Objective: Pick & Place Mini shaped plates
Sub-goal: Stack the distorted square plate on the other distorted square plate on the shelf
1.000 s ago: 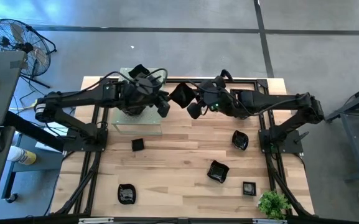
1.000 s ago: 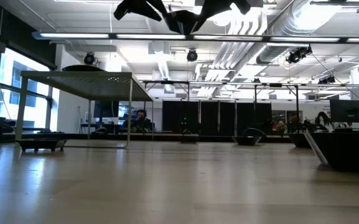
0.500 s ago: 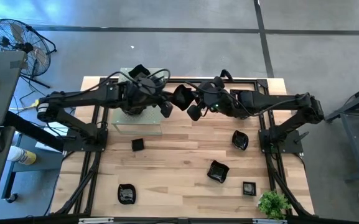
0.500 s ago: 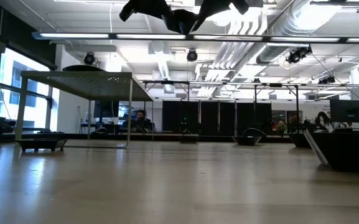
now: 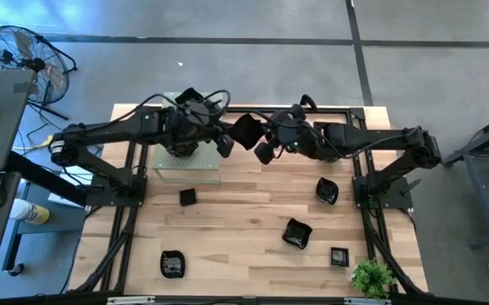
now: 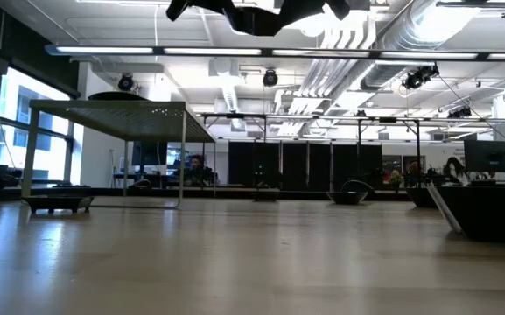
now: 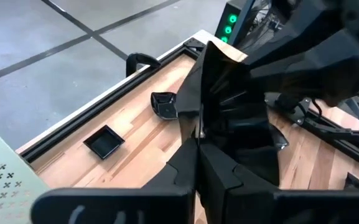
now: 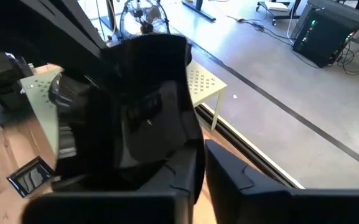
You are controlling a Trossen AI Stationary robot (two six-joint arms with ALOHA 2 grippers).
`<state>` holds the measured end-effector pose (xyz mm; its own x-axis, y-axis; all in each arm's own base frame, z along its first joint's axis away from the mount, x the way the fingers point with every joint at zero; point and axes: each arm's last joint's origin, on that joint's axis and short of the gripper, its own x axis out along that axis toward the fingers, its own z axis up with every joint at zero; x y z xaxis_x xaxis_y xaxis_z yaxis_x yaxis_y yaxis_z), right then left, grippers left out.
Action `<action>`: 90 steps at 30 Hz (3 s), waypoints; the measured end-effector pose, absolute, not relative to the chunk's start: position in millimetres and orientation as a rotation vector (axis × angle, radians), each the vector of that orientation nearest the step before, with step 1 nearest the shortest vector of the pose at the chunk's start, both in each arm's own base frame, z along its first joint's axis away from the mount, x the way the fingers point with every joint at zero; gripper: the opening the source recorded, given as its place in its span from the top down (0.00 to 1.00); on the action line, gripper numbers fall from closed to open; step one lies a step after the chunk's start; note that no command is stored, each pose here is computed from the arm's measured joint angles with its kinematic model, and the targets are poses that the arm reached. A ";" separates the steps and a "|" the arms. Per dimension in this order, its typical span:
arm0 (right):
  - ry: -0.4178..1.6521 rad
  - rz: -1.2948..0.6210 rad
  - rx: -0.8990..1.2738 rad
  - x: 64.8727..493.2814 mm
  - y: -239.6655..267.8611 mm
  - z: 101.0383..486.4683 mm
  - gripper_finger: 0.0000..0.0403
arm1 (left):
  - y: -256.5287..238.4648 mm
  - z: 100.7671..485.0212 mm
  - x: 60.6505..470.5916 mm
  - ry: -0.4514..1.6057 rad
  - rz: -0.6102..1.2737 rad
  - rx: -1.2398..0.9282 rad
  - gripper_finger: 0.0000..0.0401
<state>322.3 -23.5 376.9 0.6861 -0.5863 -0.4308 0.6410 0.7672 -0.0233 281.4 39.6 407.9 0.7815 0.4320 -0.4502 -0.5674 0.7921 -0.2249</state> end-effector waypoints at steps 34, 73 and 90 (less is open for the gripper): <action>0.424 -0.553 0.179 326.3 -18.8 379.0 0.62 | 214.5 409.3 129.1 0.714 0.743 -0.385 1.00; 0.426 -0.534 0.181 326.5 -18.2 379.2 0.63 | 269.4 338.9 115.7 0.818 0.618 -0.581 1.00; 0.423 -0.529 0.165 326.8 -18.2 379.9 0.63 | 268.1 328.4 115.4 0.821 0.641 -0.676 0.76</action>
<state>326.8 -18.2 379.9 0.7796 -0.4541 -0.4312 0.5210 0.8524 0.0443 115.4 268.1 328.4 0.5240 0.2452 -0.8157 -0.7320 0.6192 -0.2841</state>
